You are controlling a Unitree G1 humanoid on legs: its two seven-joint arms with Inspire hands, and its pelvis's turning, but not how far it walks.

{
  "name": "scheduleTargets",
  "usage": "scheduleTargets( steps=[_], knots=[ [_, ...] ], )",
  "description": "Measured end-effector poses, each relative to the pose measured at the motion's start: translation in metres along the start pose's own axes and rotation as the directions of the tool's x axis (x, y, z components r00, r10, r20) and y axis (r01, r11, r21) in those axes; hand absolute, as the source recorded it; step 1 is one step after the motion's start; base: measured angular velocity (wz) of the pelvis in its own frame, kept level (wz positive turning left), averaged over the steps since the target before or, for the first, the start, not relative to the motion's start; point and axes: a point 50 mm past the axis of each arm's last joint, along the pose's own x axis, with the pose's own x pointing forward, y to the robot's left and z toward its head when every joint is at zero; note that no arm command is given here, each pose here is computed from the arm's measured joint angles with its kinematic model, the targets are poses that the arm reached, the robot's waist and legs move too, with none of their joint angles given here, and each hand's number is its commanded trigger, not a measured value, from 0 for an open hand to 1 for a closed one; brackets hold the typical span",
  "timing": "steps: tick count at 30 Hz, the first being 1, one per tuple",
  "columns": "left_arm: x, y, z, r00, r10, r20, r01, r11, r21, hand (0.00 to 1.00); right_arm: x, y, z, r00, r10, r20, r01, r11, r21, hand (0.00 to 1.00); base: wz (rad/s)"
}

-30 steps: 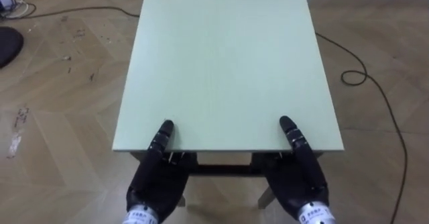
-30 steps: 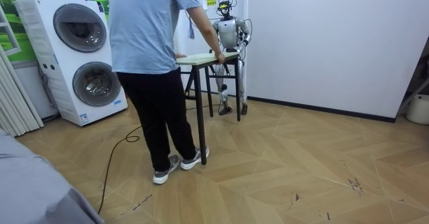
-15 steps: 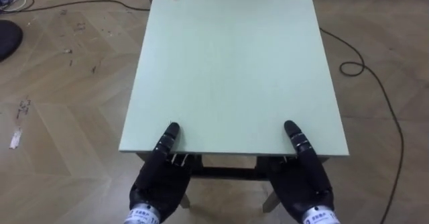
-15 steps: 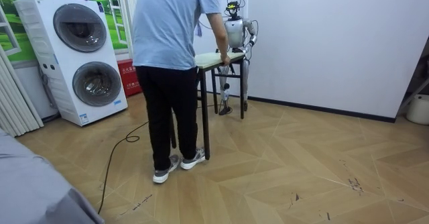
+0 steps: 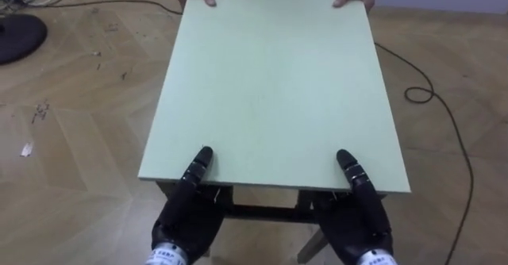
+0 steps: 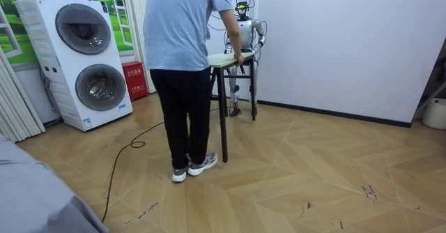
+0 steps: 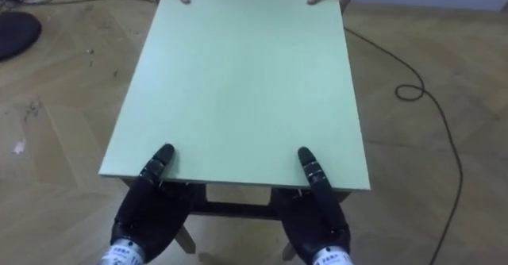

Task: Move table with human

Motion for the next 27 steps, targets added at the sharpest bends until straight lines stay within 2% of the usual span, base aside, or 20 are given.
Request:
scheduleTargets(
  steps=[10,15,27],
  knots=[
    [0.0007,-0.0017,-0.0006,1.0,-0.007,0.0,0.007,1.0,-0.007,1.0,0.0,0.0004,-0.0005,1.0,0.006,0.0,-0.006,1.0,-0.005,1.0,0.06],
    [0.0016,-0.0039,-0.0018,1.0,-0.015,0.01,0.015,1.0,-0.023,1.0,0.0004,0.0013,-0.0017,1.0,0.017,0.003,-0.017,1.0,-0.002,1.0,0.31],
    [0.0034,-0.0056,-0.0063,1.0,-0.018,0.014,0.019,0.998,-0.066,1.0,0.0,0.0011,-0.0002,1.0,0.017,0.024,-0.017,1.0,0.001,1.0,0.83]
  ],
)
